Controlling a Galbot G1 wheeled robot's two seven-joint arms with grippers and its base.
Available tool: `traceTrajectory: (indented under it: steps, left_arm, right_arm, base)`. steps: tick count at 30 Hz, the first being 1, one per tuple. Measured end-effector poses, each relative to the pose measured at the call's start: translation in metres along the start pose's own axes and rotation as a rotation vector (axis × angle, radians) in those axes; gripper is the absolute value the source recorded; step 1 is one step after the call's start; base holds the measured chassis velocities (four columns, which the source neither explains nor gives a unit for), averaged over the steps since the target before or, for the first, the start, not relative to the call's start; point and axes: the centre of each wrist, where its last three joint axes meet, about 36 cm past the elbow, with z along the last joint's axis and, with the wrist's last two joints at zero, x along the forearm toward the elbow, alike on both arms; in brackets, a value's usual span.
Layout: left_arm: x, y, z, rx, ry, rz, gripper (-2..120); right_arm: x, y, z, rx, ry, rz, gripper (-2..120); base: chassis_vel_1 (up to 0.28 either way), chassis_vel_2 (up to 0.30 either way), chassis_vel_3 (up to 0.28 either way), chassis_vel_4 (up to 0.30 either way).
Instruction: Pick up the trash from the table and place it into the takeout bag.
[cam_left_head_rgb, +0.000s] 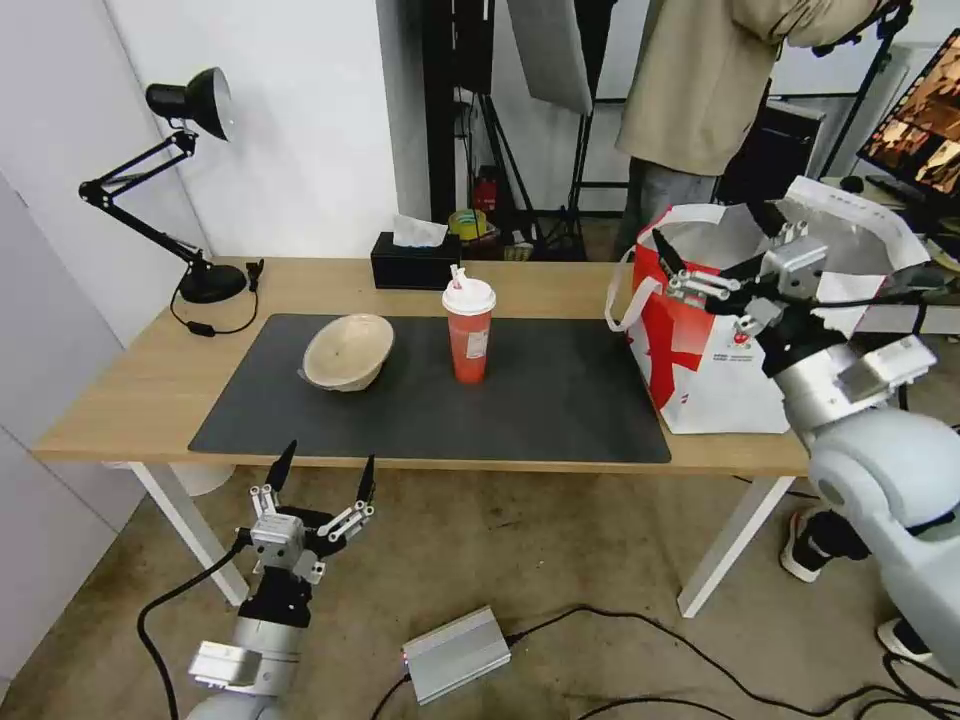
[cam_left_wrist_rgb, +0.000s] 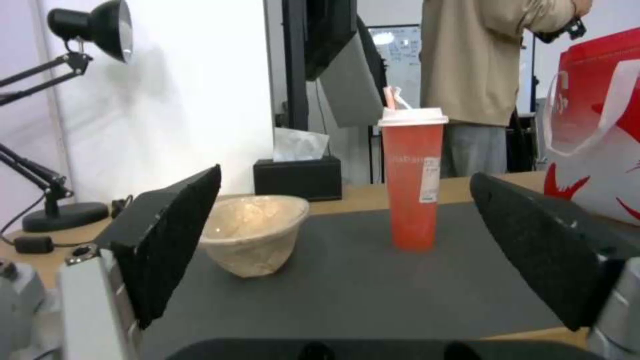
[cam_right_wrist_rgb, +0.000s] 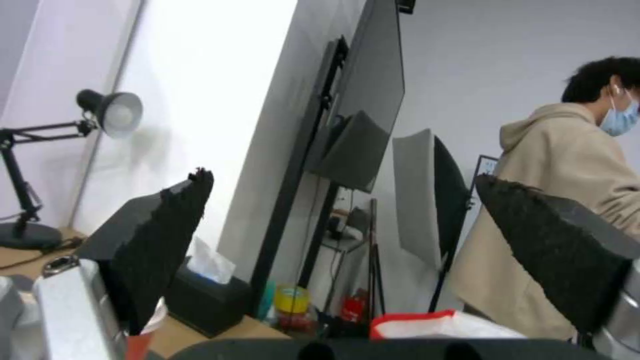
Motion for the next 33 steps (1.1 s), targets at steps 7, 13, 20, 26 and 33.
traceTrajectory:
  steps: [7,13,20,26,33]
  left_arm:
    - [-0.002,0.003,-0.003,-0.009,-0.004,0.005,100]
    - [-0.005,0.003,-0.004,-0.009,-0.015,0.008,100]
    - [-0.007,0.007,-0.005,-0.014,-0.023,0.006,100]
    - [-0.009,0.009,-0.006,-0.013,-0.03,0.006,100]
    - [-0.009,0.009,-0.006,-0.01,-0.033,0.004,100]
  right_arm:
    - [0.03,0.025,0.012,-0.035,0.031,-0.003,100]
    - [0.043,0.041,0.015,-0.045,0.057,-0.018,100]
    - [0.052,0.045,0.017,-0.036,0.105,-0.05,100]
    - [0.06,0.047,0.021,-0.033,0.138,-0.09,100]
    - [0.075,0.06,0.031,-0.058,0.208,-0.112,100]
  base:
    - [0.0,0.0,0.0,0.0]
    - [0.0,0.0,0.0,0.0]
    - [0.0,0.0,0.0,0.0]
    - [0.0,0.0,0.0,0.0]
    - [0.0,0.0,0.0,0.0]
